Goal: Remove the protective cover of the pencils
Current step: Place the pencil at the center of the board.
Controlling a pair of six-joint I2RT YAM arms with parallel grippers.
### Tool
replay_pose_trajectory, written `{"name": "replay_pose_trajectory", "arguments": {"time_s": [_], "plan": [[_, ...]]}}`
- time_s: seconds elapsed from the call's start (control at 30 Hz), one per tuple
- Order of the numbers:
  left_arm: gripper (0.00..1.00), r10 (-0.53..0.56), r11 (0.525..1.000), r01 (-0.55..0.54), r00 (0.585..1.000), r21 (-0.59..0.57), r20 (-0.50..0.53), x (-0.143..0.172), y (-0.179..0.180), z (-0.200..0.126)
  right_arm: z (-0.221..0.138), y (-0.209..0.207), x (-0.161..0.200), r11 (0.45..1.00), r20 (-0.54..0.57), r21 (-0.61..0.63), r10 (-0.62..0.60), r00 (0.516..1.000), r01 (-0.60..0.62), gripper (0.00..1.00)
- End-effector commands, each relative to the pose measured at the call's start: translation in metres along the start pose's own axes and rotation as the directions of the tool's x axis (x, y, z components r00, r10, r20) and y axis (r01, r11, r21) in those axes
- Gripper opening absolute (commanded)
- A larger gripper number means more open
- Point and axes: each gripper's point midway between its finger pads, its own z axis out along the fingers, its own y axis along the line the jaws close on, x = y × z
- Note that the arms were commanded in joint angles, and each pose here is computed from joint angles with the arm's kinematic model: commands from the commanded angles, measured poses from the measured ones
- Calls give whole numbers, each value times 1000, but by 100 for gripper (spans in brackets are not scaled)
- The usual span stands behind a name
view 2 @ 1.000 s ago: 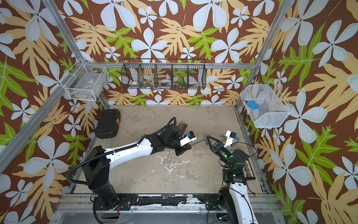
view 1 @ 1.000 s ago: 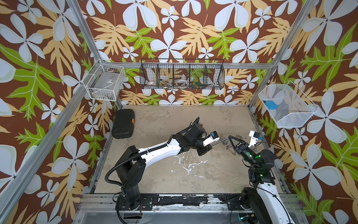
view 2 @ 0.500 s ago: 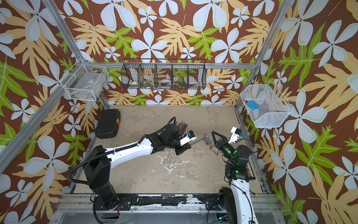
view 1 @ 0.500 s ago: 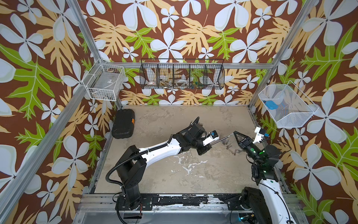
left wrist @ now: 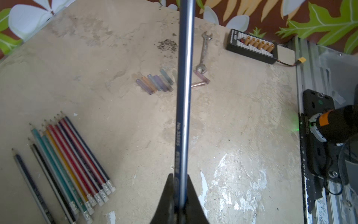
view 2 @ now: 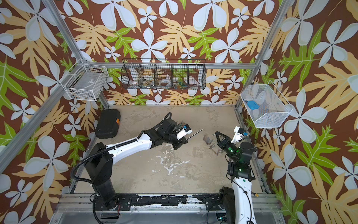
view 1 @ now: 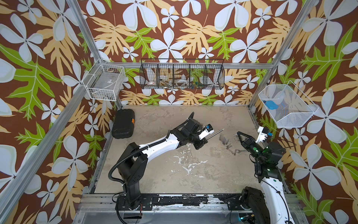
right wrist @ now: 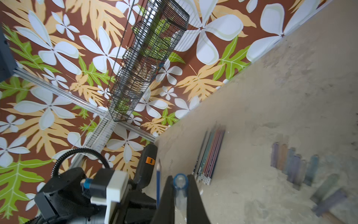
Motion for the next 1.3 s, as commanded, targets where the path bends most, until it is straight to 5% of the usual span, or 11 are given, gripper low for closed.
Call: {"name": "replay_pose_trajectory", "arguments": {"time_s": [0.0,0.4,0.57,1.07,1.27], "plan": [[0,-94,995,94,995,-25,12,1,26,-1,-3,-28,24,991,-91,106,-68,994,78,0],[0,-405,875,422,906,-238,118,38,162,-23,-22,-56,41,925,-117,265,-251,961,273,0],[0,-497,819,487,866,-303,50,69,199,-15,-19,-53,41,927,-129,254,-250,959,276,0],[3,-593,783,559,803,-274,-56,117,212,24,-17,-57,43,930,-133,255,-237,962,264,0],[14,-616,772,583,785,-255,-70,123,208,29,-16,-60,45,931,-136,260,-228,964,257,0]]}}
